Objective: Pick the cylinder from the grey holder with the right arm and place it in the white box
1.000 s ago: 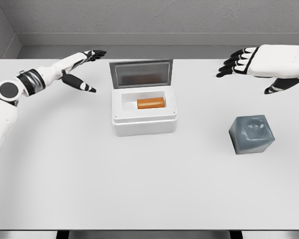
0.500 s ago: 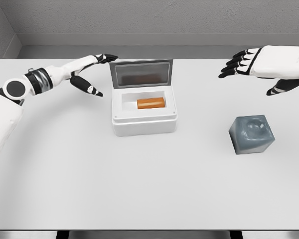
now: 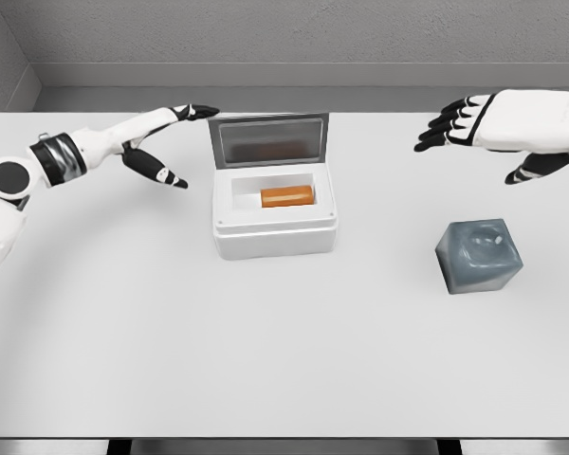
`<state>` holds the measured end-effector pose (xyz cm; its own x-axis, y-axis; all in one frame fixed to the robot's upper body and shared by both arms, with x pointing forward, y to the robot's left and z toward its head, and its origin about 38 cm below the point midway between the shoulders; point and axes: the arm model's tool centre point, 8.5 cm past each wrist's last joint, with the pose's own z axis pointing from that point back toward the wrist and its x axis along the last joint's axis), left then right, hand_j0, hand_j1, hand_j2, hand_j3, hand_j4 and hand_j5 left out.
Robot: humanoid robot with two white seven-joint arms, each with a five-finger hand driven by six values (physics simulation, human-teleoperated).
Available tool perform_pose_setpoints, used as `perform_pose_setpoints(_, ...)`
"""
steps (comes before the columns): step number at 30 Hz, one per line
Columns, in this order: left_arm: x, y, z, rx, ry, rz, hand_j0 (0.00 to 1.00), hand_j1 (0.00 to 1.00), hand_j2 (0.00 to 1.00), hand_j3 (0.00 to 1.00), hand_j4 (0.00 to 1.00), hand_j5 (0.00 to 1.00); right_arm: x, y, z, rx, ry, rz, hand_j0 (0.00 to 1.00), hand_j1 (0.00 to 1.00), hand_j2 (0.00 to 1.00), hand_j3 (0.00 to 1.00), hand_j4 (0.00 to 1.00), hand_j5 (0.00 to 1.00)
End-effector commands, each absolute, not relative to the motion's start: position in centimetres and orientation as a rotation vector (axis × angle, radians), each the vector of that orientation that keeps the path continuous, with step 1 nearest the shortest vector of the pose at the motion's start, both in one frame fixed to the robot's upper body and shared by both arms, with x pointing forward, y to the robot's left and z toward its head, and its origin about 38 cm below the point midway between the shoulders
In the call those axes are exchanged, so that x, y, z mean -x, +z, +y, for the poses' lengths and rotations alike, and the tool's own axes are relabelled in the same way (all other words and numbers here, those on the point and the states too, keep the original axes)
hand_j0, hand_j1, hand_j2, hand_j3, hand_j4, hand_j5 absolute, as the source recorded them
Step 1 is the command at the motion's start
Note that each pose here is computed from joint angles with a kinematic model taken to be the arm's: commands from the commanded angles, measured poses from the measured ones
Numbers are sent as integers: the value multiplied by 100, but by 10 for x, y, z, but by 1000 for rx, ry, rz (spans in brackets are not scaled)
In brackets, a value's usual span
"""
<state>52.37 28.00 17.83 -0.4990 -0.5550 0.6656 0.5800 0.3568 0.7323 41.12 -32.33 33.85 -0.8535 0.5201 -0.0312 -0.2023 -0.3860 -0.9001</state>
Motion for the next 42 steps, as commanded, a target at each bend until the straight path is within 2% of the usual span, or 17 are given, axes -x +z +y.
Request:
perform_pose_setpoints(1, -523, 184, 278, 26, -1372, -1600, 100, 100, 100, 100, 100, 100, -411, 340, -323, 432, 2254, -1410, 100, 100, 100, 100, 100, 100)
perform_pose_setpoints(9, -512, 184, 269, 46, -1413, -1623, 100, 100, 100, 100, 100, 100, -412, 339, -321, 427, 2258, -1411, 100, 100, 100, 100, 100, 100)
perform_pose_setpoints(22, -497, 195, 287, 35, -1429, -1644, 100, 100, 100, 100, 100, 100, -413, 333, -315, 400, 2267, -1413, 100, 100, 100, 100, 100, 100)
perform_pose_setpoints(33, -491, 197, 280, 51, -1447, -1666, 100, 100, 100, 100, 100, 100, -413, 333, -316, 402, 2265, -1414, 100, 100, 100, 100, 100, 100)
perform_pose_setpoints(42, -480, 191, 330, 41, -1359, -1666, 100, 100, 100, 100, 100, 100, -412, 332, -316, 399, 2267, -1409, 100, 100, 100, 100, 100, 100)
